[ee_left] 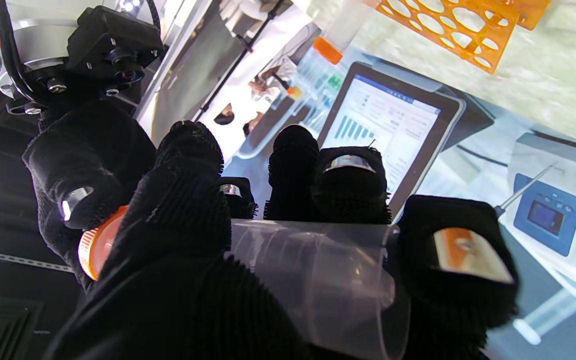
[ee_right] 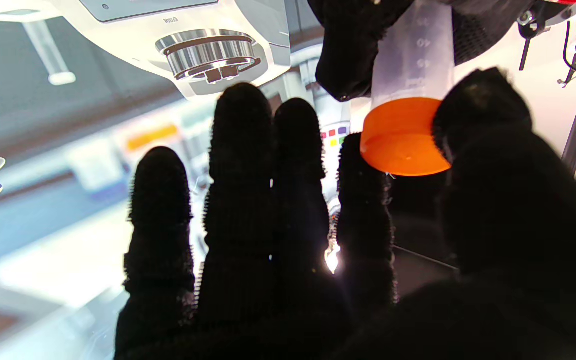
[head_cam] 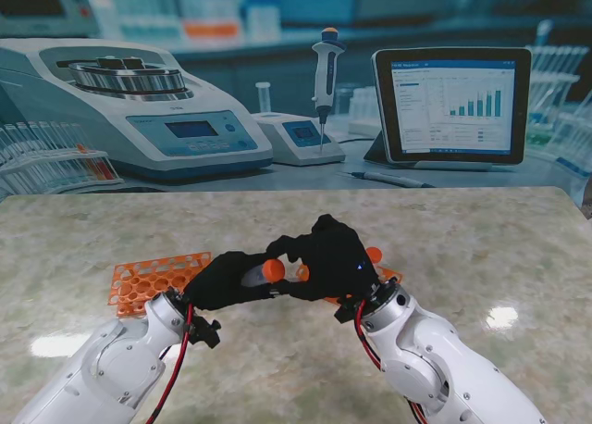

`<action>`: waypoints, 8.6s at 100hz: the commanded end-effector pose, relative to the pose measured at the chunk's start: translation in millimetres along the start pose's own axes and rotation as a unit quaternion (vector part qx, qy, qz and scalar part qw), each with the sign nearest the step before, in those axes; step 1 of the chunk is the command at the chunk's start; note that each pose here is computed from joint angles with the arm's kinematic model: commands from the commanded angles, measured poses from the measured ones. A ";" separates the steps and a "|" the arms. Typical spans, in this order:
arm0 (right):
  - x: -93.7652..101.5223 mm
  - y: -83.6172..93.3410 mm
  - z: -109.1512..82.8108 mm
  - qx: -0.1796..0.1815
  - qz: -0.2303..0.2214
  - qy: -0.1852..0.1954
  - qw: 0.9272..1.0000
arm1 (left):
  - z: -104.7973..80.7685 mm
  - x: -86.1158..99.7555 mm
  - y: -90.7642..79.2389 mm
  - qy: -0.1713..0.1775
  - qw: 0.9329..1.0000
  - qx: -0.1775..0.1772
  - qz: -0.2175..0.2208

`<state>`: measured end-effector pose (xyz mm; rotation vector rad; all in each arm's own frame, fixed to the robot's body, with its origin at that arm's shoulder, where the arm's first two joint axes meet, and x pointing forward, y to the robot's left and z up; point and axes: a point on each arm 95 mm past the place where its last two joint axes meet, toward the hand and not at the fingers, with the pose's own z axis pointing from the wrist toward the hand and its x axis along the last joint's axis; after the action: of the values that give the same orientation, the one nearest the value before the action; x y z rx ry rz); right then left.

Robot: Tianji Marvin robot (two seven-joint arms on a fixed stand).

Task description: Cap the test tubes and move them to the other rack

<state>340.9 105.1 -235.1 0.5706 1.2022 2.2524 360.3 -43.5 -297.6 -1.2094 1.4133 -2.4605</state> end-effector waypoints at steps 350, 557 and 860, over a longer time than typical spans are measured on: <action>-0.7 0.7 -6.5 -0.007 -0.025 -0.002 1.000 | 3.7 8.8 -0.3 0.014 1.000 -0.002 0.000; 8.0 2.2 -8.5 -0.064 -0.064 0.020 0.996 | 4.3 8.7 0.2 0.014 1.000 -0.006 -0.001; 4.1 -4.2 -2.9 0.012 -0.004 0.012 1.000 | 6.6 16.9 6.2 0.031 0.999 -0.020 -0.004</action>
<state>336.3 106.0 -231.2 0.5203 1.2322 2.2604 354.8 -50.8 -295.6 -1.1854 1.4727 -2.4785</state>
